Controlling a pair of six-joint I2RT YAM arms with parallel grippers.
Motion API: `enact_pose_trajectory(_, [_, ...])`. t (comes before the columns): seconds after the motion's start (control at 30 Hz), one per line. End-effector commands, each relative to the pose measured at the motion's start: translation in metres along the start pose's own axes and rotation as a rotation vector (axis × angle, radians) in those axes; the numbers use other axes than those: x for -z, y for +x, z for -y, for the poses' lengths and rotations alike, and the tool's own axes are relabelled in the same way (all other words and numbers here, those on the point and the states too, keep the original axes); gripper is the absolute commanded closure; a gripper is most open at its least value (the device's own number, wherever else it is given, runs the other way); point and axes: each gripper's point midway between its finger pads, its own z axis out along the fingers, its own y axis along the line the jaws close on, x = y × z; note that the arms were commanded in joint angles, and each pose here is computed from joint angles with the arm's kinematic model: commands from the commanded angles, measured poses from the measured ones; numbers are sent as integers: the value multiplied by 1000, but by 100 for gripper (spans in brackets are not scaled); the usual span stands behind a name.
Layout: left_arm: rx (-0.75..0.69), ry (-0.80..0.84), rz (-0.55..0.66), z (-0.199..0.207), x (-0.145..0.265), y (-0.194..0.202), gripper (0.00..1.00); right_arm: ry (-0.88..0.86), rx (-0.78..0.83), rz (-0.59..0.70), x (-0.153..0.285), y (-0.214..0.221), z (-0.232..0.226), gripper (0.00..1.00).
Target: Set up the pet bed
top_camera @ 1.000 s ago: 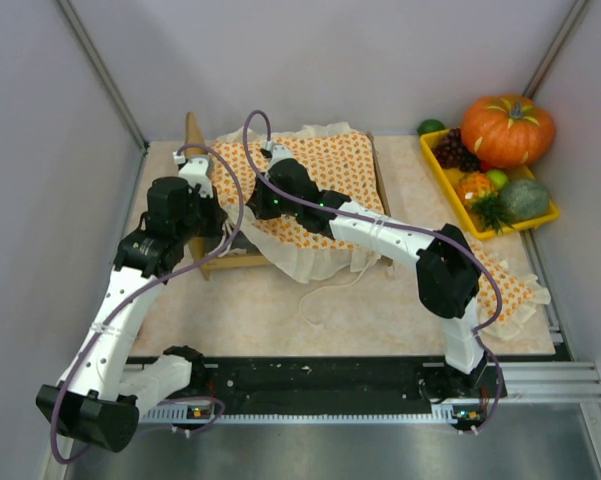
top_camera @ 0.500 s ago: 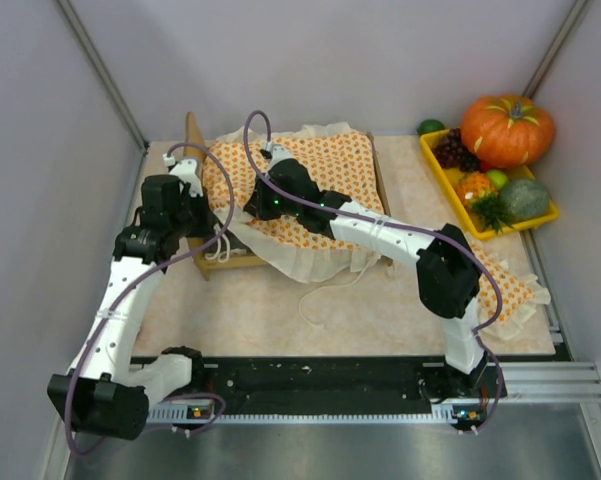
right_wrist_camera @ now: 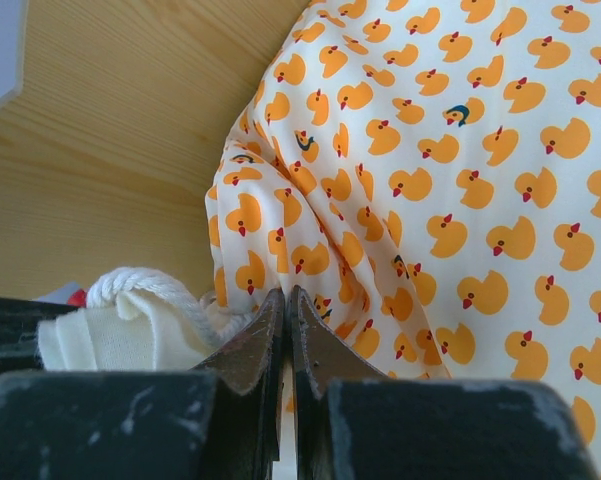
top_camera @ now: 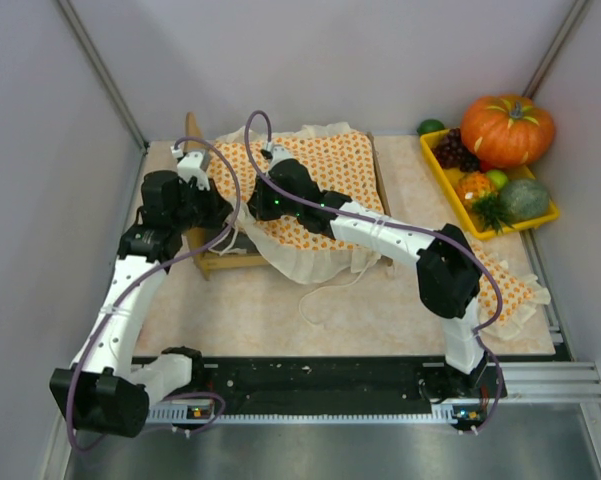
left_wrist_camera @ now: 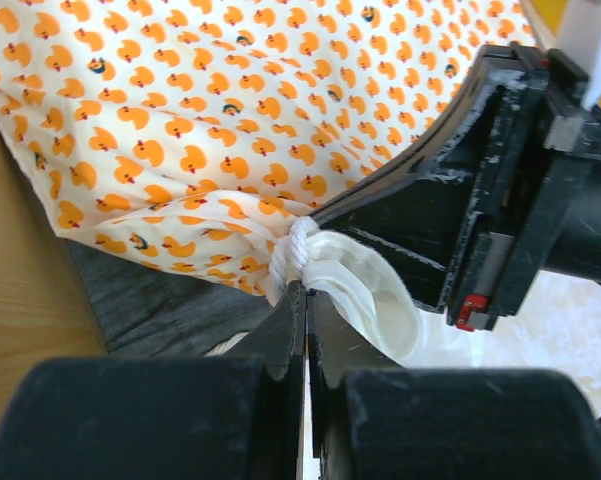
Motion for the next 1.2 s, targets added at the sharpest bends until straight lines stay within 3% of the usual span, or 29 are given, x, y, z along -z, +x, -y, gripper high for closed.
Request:
enact_pose_trajectory(0.0, [-25,106,124,21,7,-25,100,-64,-7,74,20,-31,-21,100])
enact_pose_trajectory(0.27, [52,219,77,35,-8,-6,100,-63,-9,70,19,-29,-20,100])
enact_pose_trajectory(0.5, [83,80,16,11,-7,15,100,-64,-5,66,20,-28,-21,100])
enact_pose_trajectory(0.97, [85,110,-108,21,22,58,100,-46,-2,70,20,-28,-16,100])
enact_pose_trajectory(1.0, [95,106,-125,21,22,61,94,-45,-4,68,20,-27,-16,100])
enact_pose_trajectory(1.03, [107,98,-151,20,24,67,73,-46,-2,70,20,-28,-16,100])
enact_pose_trajectory(1.13, [107,15,-125,9,30,63,54,-38,-2,72,20,-28,-15,100])
enact_pose_trajectory(1.17, [100,-6,-86,7,35,57,43,-36,-3,74,20,-28,-14,100])
